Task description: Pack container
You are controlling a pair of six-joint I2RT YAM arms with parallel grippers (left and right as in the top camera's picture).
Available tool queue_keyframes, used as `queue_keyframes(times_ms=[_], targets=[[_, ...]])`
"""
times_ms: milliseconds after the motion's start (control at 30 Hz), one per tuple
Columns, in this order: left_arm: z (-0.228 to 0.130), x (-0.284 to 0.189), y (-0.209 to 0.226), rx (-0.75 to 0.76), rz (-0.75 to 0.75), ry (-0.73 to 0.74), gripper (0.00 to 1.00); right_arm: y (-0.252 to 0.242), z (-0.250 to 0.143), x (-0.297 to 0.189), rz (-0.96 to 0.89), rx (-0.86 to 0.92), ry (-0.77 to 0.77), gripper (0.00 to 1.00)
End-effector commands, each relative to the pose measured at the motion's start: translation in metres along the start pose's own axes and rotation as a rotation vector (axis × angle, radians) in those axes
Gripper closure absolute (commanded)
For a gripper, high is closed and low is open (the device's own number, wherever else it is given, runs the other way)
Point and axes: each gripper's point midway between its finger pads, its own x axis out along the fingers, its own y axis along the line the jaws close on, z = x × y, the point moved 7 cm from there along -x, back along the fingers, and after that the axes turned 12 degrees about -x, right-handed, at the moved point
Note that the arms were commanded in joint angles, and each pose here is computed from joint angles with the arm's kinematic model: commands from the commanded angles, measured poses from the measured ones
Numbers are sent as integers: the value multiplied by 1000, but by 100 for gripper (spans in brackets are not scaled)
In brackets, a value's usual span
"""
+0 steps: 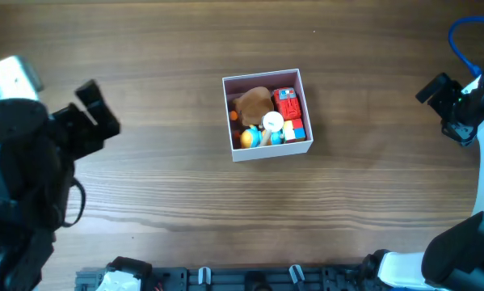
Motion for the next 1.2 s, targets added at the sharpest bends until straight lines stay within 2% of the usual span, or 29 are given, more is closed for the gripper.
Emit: queue_keyframes(times_ms=[0, 300, 400, 567, 767, 867, 1000, 1167], targets=[[1, 16, 14, -24, 126, 21, 0, 0, -1, 4, 6, 8, 11, 0], [-3, 26, 15, -10, 165, 54, 0, 1, -1, 4, 7, 6, 11, 0], [-3, 26, 15, -9, 166, 56, 0, 6, 0, -9, 20, -9, -27, 0], [-3, 26, 15, -9, 166, 56, 0, 44, -10, -69, 104, -116, -184, 0], [-3, 26, 15, -9, 166, 56, 0, 90, -51, -161, 288, -290, -411, 0], [-3, 26, 15, -9, 166, 56, 0, 87, -68, -198, 343, -315, -514, 0], [-3, 26, 15, -9, 166, 56, 0, 62, -86, -232, 258, -352, -660, 0], [-3, 26, 15, -9, 166, 56, 0, 45, -116, -249, 179, -617, -810, 0]])
